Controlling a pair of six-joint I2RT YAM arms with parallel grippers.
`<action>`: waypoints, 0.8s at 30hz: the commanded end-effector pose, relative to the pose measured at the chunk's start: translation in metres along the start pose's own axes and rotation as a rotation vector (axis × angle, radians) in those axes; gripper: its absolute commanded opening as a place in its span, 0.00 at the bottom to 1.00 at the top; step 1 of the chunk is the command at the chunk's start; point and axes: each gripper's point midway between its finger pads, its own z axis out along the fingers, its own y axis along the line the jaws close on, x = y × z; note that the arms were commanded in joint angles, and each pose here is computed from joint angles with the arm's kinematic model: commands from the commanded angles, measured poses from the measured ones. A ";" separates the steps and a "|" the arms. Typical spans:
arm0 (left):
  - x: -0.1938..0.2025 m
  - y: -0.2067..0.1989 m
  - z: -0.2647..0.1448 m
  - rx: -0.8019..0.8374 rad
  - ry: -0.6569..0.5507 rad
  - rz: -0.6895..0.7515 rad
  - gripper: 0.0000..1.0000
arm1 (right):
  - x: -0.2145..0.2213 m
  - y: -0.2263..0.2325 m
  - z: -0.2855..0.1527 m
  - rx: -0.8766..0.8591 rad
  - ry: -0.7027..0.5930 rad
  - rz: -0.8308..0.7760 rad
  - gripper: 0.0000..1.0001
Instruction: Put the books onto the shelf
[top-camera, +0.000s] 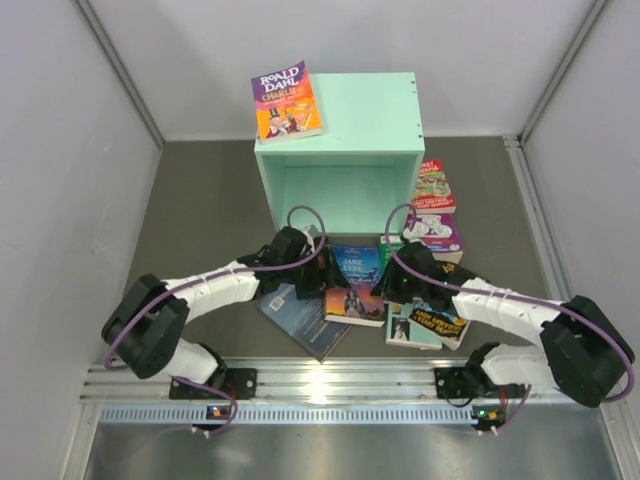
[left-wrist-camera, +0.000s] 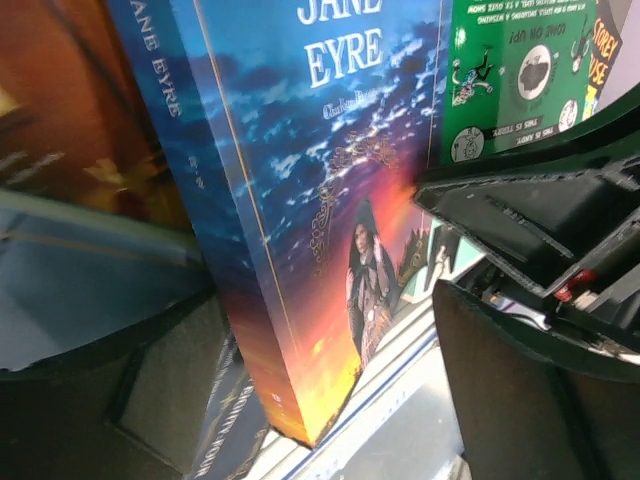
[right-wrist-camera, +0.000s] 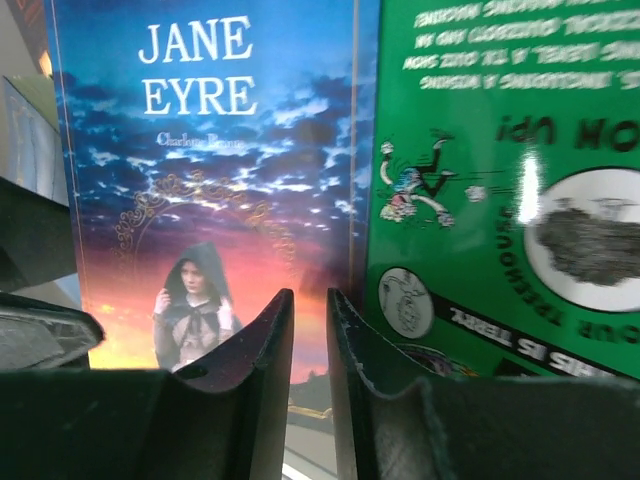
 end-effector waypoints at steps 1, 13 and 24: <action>0.021 0.006 0.026 -0.033 0.073 0.016 0.84 | 0.025 -0.018 0.005 0.052 0.071 -0.006 0.20; 0.020 -0.025 0.025 0.020 0.064 0.062 0.10 | 0.025 -0.019 0.005 0.060 0.074 -0.026 0.18; -0.024 -0.093 -0.043 0.071 -0.084 0.277 0.00 | 0.007 -0.003 -0.023 0.019 0.039 -0.127 0.77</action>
